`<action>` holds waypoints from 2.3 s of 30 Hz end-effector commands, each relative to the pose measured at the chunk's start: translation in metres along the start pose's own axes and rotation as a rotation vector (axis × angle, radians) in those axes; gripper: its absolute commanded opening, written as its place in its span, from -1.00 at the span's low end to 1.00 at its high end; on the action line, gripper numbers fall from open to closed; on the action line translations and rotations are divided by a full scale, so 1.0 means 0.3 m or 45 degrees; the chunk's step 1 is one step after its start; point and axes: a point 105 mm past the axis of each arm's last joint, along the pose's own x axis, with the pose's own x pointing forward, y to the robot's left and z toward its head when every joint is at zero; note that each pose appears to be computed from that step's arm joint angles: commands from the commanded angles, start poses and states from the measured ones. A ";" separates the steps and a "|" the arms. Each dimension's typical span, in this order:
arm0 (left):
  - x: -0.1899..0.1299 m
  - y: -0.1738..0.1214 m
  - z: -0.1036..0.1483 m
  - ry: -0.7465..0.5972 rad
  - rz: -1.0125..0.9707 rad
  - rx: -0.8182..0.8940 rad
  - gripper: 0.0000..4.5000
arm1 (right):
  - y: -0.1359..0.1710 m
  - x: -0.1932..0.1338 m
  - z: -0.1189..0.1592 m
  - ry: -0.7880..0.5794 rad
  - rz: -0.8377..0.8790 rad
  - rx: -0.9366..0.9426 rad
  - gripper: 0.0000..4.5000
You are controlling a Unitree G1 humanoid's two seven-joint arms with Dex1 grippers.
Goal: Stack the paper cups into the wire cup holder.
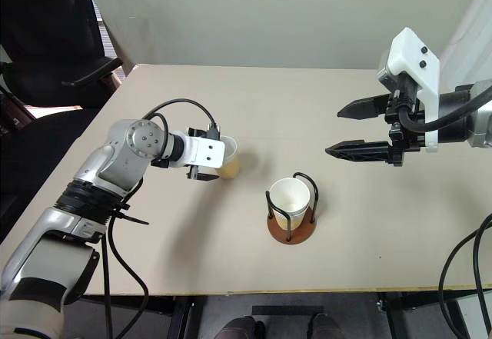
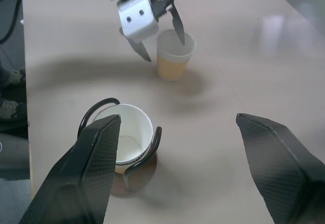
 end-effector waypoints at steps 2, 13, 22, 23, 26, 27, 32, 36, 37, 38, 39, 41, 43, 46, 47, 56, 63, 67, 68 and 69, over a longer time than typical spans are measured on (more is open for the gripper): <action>-0.018 0.050 0.017 -0.027 0.050 0.080 0.19 | 0.002 -0.034 0.029 -0.044 -0.049 -0.060 0.69; -0.063 0.041 0.051 -0.168 -0.096 0.141 -1.00 | -0.009 -0.068 0.017 -0.163 -0.034 -0.005 0.69; -0.204 0.047 0.214 -0.521 -0.267 0.082 -1.00 | -0.001 -0.105 -0.015 -0.228 0.003 0.054 0.69; -0.222 0.053 0.238 -0.556 -0.277 0.093 -1.00 | 0.005 -0.110 -0.020 -0.233 0.006 0.040 0.69; -0.264 0.071 0.308 -0.664 -0.302 0.094 -1.00 | 0.019 -0.121 -0.047 -0.198 0.004 0.049 0.69; -0.275 0.073 0.331 -0.692 -0.317 0.106 -1.00 | 0.029 -0.128 -0.057 -0.185 0.010 0.061 0.69; -0.298 0.091 0.411 -0.749 -0.377 0.201 -1.00 | 0.073 -0.165 -0.053 -0.200 0.027 0.052 0.69; -0.312 0.094 0.482 -0.808 -0.442 0.287 -1.00 | 0.113 -0.193 -0.013 -0.234 0.075 0.049 0.69; -0.313 0.090 0.502 -0.826 -0.468 0.307 -1.00 | 0.131 -0.204 0.005 -0.248 0.103 0.040 0.69; -0.314 0.087 0.512 -0.836 -0.486 0.319 -1.00 | 0.144 -0.209 0.018 -0.257 0.123 0.033 0.69; -0.314 0.083 0.519 -0.840 -0.501 0.334 -1.00 | 0.158 -0.213 0.030 -0.261 0.143 0.028 0.69; -0.311 0.078 0.531 -0.842 -0.525 0.366 -1.00 | 0.177 -0.222 0.051 -0.263 0.161 0.013 0.69; -0.310 0.073 0.565 -0.874 -0.567 0.388 -1.00 | 0.192 -0.231 0.061 -0.257 0.162 0.002 0.69; -0.301 0.058 0.589 -0.898 -0.620 0.405 -1.00 | 0.192 -0.230 0.055 -0.246 0.142 -0.001 0.69; -0.297 0.052 0.592 -0.900 -0.635 0.408 -1.00 | 0.192 -0.228 0.053 -0.244 0.136 -0.002 0.69; -0.261 0.023 0.595 -0.888 -0.697 0.423 -1.00 | 0.186 -0.220 0.035 -0.227 0.112 0.009 0.69; -0.263 0.018 0.586 -0.865 -0.713 0.424 -1.00 | 0.192 -0.218 0.035 -0.224 0.120 0.010 0.69; -0.260 0.005 0.578 -0.848 -0.731 0.432 -1.00 | 0.193 -0.215 0.032 -0.226 0.123 0.017 0.69; -0.259 0.002 0.575 -0.845 -0.735 0.432 -1.00 | 0.192 -0.214 0.031 -0.226 0.124 0.018 0.69; -0.258 -0.001 0.573 -0.843 -0.738 0.432 -1.00 | 0.192 -0.214 0.030 -0.226 0.125 0.018 0.69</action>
